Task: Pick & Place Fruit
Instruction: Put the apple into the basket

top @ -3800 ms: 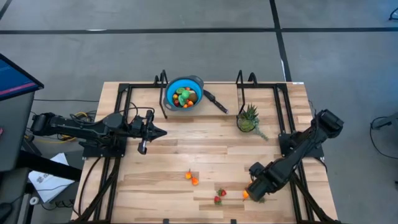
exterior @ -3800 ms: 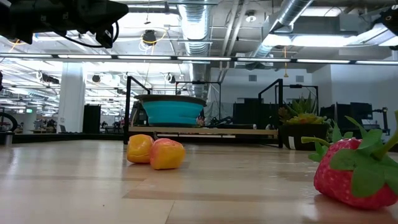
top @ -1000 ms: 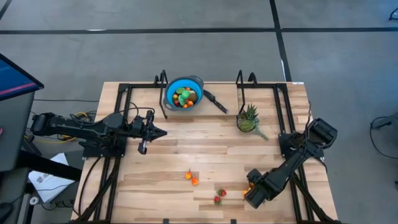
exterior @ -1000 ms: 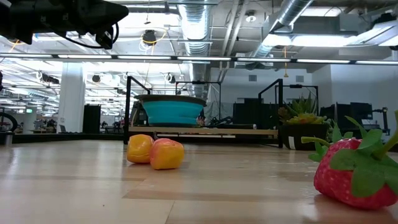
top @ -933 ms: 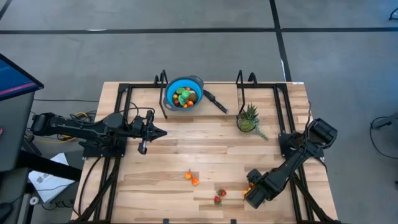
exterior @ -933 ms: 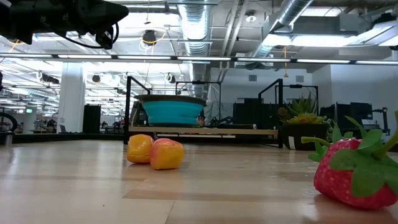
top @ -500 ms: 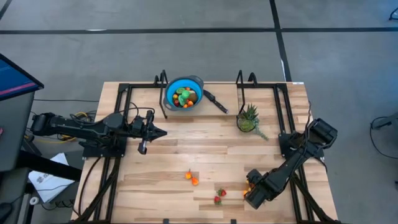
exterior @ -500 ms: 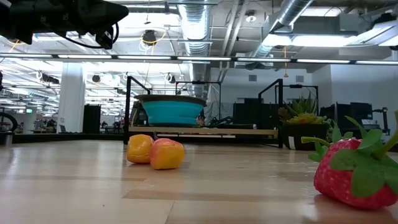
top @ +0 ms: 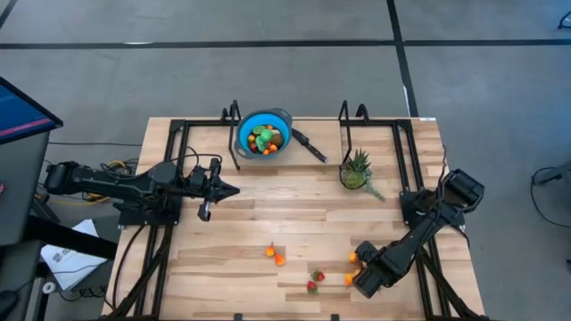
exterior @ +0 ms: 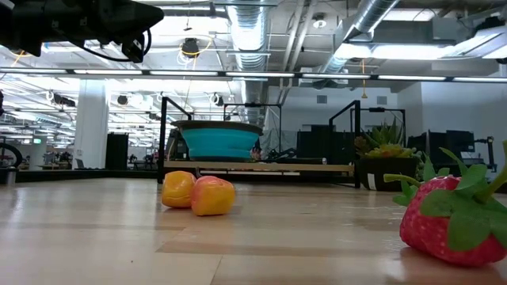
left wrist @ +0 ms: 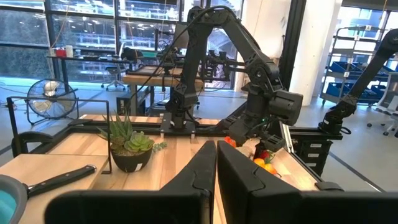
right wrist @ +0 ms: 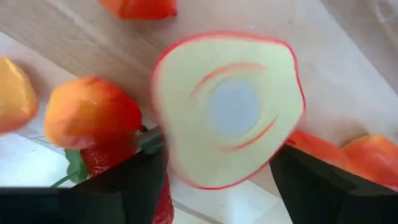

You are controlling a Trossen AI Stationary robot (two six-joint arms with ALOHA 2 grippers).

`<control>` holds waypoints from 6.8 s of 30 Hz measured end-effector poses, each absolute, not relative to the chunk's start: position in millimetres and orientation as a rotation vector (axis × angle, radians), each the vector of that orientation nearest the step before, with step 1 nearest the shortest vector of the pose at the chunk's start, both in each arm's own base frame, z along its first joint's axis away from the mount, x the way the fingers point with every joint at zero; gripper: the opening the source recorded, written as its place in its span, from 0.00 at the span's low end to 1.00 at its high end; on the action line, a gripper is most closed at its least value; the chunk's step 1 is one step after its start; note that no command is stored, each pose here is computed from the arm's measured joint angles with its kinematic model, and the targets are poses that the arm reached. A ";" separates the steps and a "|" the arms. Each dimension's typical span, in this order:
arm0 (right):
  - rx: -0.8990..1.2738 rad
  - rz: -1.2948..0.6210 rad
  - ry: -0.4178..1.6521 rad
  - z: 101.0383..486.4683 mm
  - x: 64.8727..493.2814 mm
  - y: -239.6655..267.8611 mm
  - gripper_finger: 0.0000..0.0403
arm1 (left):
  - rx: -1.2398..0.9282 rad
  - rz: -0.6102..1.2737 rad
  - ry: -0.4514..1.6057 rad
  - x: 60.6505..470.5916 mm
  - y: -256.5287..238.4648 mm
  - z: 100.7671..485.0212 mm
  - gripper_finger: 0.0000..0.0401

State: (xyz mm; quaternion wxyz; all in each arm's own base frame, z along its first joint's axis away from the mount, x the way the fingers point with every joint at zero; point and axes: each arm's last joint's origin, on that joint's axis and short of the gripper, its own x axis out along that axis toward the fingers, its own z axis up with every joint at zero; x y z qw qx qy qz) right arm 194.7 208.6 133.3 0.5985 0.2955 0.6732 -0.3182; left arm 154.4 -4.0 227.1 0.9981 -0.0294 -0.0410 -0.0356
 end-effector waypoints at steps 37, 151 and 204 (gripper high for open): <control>0.727 -0.606 1.558 185.3 214.1 171.3 0.70 | -0.056 -0.071 -0.082 154.4 -4.0 227.1 0.02; 0.215 -0.512 1.707 194.4 237.2 177.5 0.14 | -0.056 -0.071 -0.080 154.4 -4.1 226.9 0.02; 0.298 -0.659 1.812 197.4 229.7 171.6 0.74 | -0.059 -0.072 -0.098 154.3 -4.1 228.7 0.02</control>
